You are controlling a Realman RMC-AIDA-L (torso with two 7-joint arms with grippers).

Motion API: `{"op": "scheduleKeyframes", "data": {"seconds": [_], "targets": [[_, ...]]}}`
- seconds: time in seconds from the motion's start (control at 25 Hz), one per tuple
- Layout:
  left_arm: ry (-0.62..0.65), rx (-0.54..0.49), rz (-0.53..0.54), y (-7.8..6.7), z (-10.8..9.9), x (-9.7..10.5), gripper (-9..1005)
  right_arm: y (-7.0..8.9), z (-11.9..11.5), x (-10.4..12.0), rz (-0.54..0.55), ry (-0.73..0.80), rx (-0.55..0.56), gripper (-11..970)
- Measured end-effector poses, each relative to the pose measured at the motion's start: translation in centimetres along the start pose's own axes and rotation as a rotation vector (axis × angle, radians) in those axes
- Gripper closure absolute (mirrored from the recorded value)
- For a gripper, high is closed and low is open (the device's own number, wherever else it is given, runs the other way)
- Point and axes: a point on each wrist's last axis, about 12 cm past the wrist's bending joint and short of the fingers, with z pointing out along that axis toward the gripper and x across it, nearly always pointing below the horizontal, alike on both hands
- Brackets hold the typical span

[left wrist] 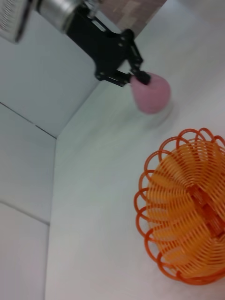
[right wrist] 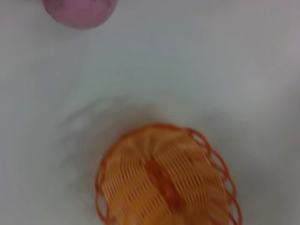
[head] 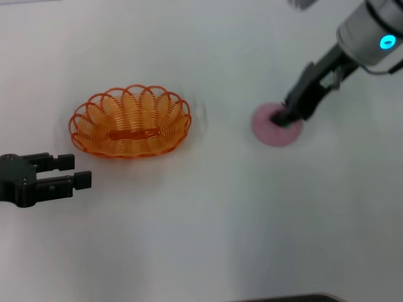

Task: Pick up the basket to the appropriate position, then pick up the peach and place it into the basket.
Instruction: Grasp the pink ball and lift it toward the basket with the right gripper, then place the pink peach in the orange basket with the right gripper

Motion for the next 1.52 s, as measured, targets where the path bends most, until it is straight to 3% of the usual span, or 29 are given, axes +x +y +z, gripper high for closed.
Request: {"op": "scheduleKeyframes", "data": {"seconds": [0.2, 0.36, 0.6, 0.84, 1.08, 1.16, 1.52], "targets": [[0.007, 0.001, -0.002, 0.0, 0.0, 0.0, 302, 1.3, -2.5, -1.9, -0.082, -0.202, -0.048, 836], [0.007, 0.003, -0.002, 0.0, 0.1, 0.0, 302, 2.0, -2.8, -3.9, -0.142, -0.357, -0.067, 854], [0.005, 0.002, -0.003, 0.0, 0.1, 0.0, 302, 2.6, 1.1, -6.8, -0.187, -0.588, -0.109, 897], [0.002, 0.014, -0.015, 0.1, 0.5, 0.1, 302, 2.2, 4.2, -6.2, -0.166, -0.749, -0.134, 906], [0.003, 0.018, -0.017, 0.2, 0.8, 0.1, 302, 2.2, 5.3, -5.4, -0.16, -0.795, -0.155, 803], [0.004, 0.022, -0.017, 0.2, 0.9, 0.0, 302, 2.2, 5.4, -5.2, -0.154, -0.794, -0.158, 605], [0.005, 0.028, -0.016, 0.1, 0.9, 0.0, 303, 2.6, 4.7, -4.5, -0.18, -0.803, -0.201, 409]]}}
